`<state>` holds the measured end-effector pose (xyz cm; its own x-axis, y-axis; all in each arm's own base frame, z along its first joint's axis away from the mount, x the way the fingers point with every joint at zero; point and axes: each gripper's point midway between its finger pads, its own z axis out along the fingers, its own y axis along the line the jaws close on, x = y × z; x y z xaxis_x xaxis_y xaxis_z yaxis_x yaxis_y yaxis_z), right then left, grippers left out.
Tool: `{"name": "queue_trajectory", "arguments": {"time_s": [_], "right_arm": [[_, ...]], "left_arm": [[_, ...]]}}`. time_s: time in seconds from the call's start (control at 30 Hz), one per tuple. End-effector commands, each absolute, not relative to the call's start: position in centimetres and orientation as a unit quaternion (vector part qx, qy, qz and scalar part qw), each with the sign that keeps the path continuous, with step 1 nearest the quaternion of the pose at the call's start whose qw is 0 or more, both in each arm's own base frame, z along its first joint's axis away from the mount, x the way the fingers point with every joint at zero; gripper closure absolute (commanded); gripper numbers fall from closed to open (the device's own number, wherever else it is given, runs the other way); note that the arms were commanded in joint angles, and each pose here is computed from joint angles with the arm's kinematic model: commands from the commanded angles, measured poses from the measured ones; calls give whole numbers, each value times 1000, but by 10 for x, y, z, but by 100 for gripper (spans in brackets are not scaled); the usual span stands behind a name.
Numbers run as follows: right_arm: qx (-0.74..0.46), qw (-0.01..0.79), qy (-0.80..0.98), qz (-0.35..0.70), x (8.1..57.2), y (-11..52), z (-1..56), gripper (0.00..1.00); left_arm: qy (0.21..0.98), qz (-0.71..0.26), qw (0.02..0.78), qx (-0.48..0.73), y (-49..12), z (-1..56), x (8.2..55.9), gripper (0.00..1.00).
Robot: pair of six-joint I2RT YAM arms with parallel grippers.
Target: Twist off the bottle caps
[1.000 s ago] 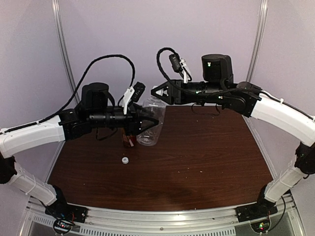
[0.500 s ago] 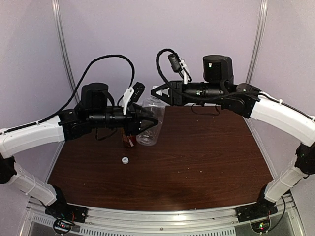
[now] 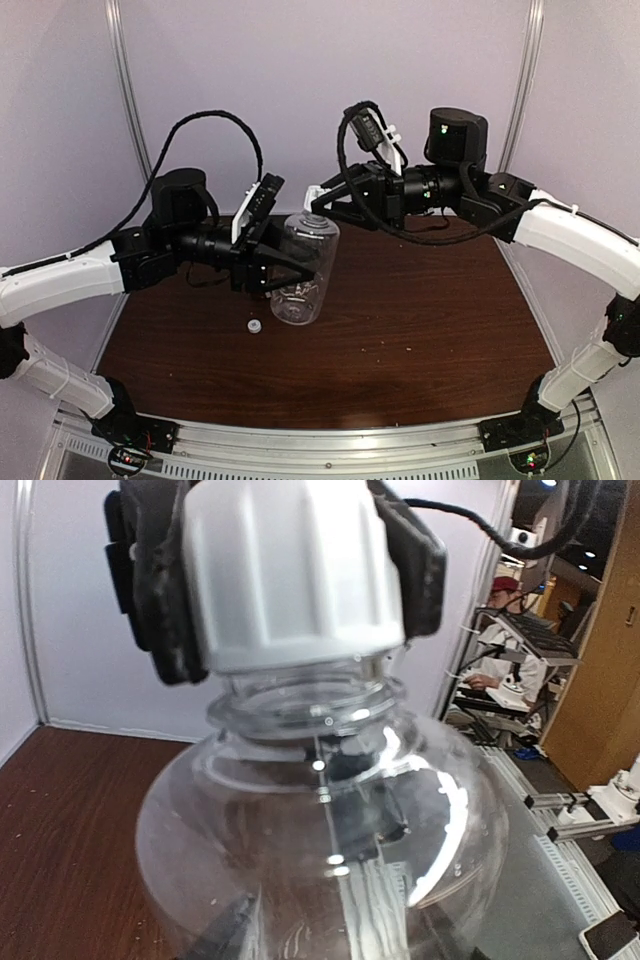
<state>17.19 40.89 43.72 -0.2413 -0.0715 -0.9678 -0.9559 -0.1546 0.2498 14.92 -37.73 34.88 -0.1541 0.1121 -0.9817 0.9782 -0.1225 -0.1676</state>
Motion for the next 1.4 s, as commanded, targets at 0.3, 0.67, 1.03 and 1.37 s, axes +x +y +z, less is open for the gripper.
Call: {"name": "queue_trajectory", "arguments": {"time_s": [0.3,0.67,1.03,1.37], "right_arm": [[-532,318,469,629,146,401,438,64],[-392,423,603,551,208,398,453,15],[-223,483,723,441,272,376,432,15],[-222,461,741,434,275,391,413,22]], "left_arm": [[449,-582,389,555,-370,373,120,77],[609,-434,464,475,-380,336,202,77],[670,-379,494,404,-375,328,240,77],[681,-375,490,395,-377,322,245,77]]}}
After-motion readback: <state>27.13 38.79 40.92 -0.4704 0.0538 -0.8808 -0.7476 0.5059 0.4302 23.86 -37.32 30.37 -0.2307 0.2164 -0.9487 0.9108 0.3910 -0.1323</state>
